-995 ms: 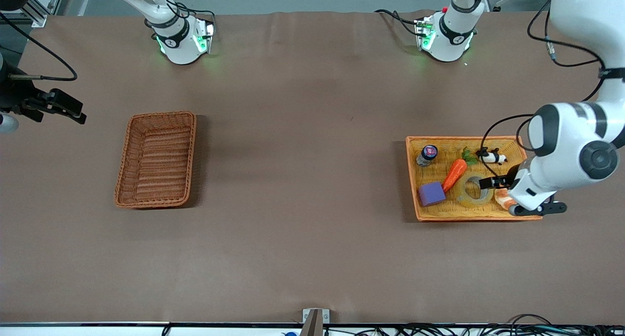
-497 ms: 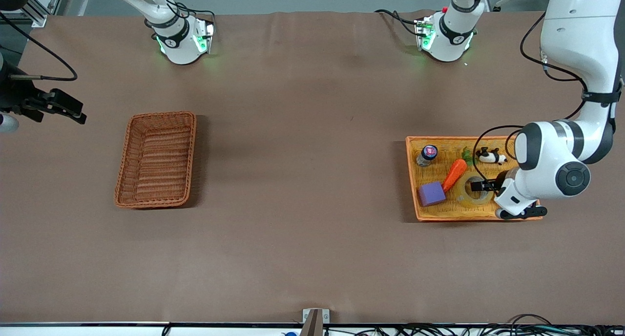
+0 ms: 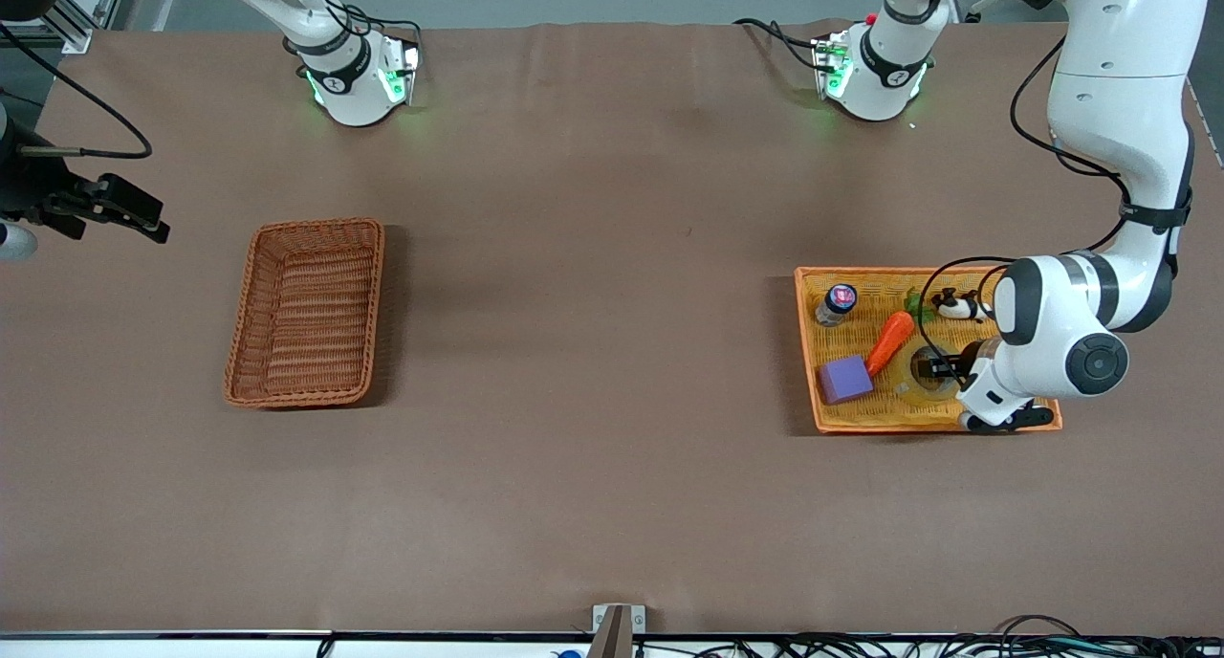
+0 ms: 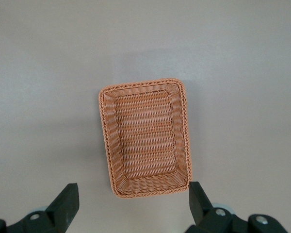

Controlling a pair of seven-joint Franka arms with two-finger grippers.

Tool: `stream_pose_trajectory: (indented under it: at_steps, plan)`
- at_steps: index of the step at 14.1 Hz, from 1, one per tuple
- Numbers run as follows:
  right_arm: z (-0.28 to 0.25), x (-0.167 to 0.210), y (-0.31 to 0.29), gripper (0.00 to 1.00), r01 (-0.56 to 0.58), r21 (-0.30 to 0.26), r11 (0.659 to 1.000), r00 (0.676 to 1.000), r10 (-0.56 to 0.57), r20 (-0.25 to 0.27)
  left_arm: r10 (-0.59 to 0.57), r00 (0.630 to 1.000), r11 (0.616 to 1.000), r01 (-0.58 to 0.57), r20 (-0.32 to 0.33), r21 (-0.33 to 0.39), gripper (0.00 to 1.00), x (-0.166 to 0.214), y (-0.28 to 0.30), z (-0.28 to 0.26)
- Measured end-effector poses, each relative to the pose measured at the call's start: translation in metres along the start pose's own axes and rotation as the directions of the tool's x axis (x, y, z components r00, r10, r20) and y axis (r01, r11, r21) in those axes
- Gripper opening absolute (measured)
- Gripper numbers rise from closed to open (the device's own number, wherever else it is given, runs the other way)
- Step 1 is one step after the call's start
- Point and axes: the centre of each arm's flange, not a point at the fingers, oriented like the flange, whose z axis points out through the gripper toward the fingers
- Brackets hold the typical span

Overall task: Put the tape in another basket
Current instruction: 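Grasp the yellow tape roll with the left gripper and lift it, then carry the tape roll with the left gripper toward the brown basket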

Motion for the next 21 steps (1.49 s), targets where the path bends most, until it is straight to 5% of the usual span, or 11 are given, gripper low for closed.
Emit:
stream_pose_trajectory:
  at_steps: [4,7,12,16,21]
  plan:
    - [0.000,0.000,0.000,1.00,0.000,0.000,1.000,1.000,0.000,0.000,0.002,1.000,1.000,-0.002,-0.009,0.004,0.23,0.002,-0.002,-0.004]
    - [0.000,0.000,0.000,1.00,0.000,0.000,1.000,1.000,0.000,0.000,0.017,1.000,1.000,-0.017,-0.015,0.004,0.22,0.006,-0.001,-0.024]
    - [0.001,0.000,-0.001,1.00,0.001,0.000,1.000,1.000,-0.001,0.001,0.059,0.996,0.998,-0.059,-0.068,-0.009,0.22,-0.016,0.021,-0.135]
    - [0.001,0.000,-0.001,1.00,0.002,0.000,1.000,1.000,-0.002,0.001,0.120,0.989,0.992,-0.124,-0.085,-0.039,0.22,-0.064,0.129,-0.184]
    - [0.001,0.001,0.002,1.00,-0.003,0.000,1.000,1.000,0.003,0.001,0.019,0.994,0.990,-0.034,-0.108,-0.139,0.22,-0.129,0.289,-0.214]
